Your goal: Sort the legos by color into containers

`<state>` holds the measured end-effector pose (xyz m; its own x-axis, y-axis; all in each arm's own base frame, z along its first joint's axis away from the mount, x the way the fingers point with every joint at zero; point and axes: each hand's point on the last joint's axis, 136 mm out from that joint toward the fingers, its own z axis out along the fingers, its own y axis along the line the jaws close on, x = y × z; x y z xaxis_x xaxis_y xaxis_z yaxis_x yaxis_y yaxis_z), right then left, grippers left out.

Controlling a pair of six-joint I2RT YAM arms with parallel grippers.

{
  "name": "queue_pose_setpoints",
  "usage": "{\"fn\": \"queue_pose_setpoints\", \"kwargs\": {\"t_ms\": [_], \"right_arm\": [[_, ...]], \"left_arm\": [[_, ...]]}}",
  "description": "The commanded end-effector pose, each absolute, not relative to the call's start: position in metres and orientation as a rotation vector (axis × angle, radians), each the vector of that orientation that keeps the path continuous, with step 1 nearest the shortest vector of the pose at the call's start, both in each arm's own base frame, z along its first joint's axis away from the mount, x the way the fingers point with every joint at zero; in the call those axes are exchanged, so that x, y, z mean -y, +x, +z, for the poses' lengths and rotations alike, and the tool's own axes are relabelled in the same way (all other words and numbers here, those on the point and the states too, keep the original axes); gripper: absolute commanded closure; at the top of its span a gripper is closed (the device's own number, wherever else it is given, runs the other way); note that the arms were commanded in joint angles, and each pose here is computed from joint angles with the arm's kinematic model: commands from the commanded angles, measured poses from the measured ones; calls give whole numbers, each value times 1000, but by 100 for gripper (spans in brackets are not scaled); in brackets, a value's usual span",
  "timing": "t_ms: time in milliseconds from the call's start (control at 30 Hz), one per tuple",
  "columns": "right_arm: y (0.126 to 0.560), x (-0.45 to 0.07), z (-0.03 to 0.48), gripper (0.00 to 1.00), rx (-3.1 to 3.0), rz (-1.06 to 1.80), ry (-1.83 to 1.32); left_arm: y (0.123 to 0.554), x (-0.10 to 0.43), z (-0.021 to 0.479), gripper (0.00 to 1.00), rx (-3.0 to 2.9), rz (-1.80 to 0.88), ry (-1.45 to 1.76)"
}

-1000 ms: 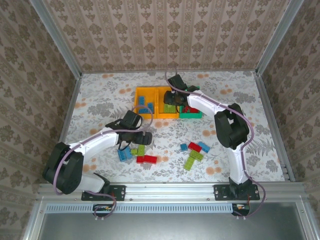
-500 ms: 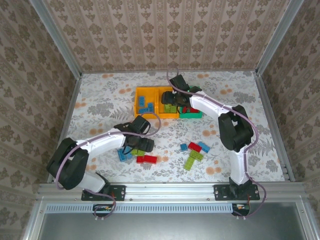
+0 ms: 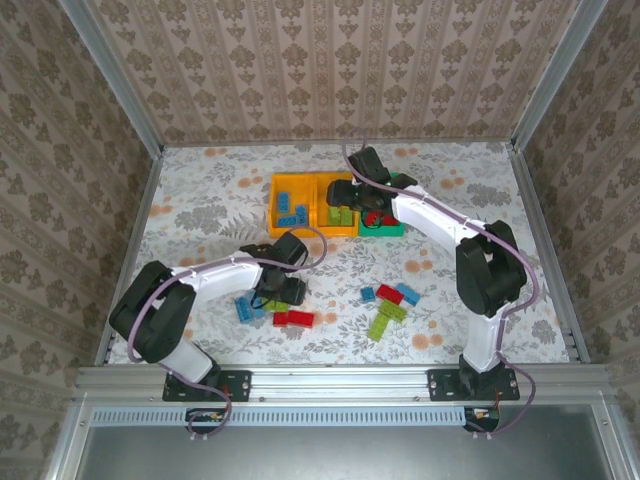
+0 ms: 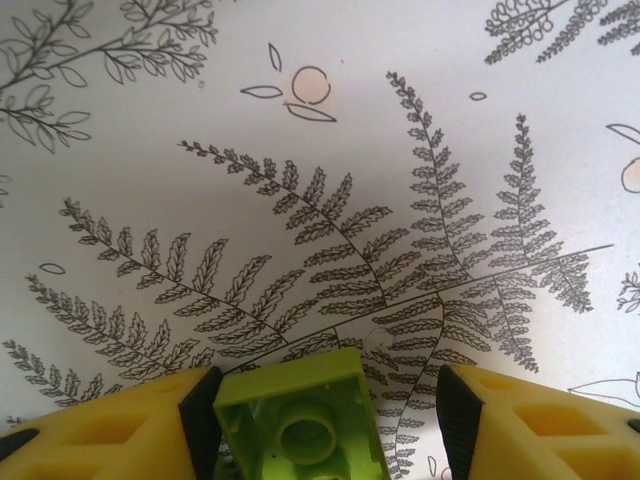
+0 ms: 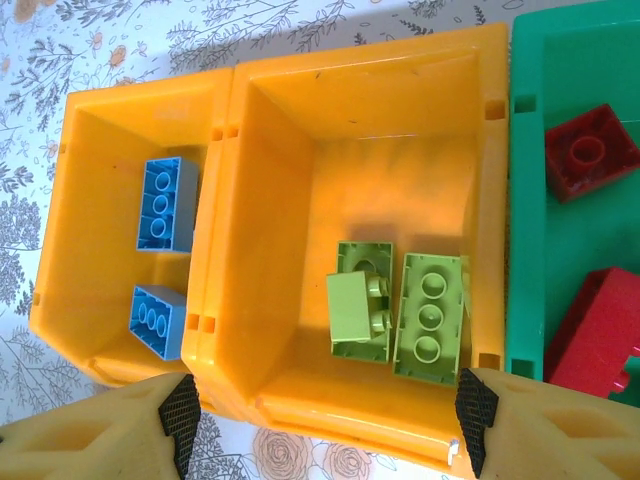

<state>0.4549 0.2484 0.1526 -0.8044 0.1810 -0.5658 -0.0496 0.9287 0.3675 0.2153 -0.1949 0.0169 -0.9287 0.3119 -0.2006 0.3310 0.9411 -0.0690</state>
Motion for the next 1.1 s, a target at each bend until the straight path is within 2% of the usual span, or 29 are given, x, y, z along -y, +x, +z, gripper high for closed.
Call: {"fn": "queue_pose_setpoints", "kwargs": {"t_ms": [0,400,600,767,967,1067], "right_arm": [[454,-235,166,27,-2419,459,107],[446,-209,170,27,-2398,461,166],[435,-187,168,27,-2400,430,194],[421,-169,161,27,-2412,384,214],[386,-157,137,27,-2457,383,220],[355,-148,123,29,-2512,350,239]], "left_arm": [[212,199,16,42,-2946,-145,479],[218,206,13,65,-2947,-146,488],[241,217,27,67,-2885,-153,490],[278,236,55,67,-2765,-199,482],[331,261,104,66,-2578,-299,444],[354,274,125,66,-2497,-366,438]]}}
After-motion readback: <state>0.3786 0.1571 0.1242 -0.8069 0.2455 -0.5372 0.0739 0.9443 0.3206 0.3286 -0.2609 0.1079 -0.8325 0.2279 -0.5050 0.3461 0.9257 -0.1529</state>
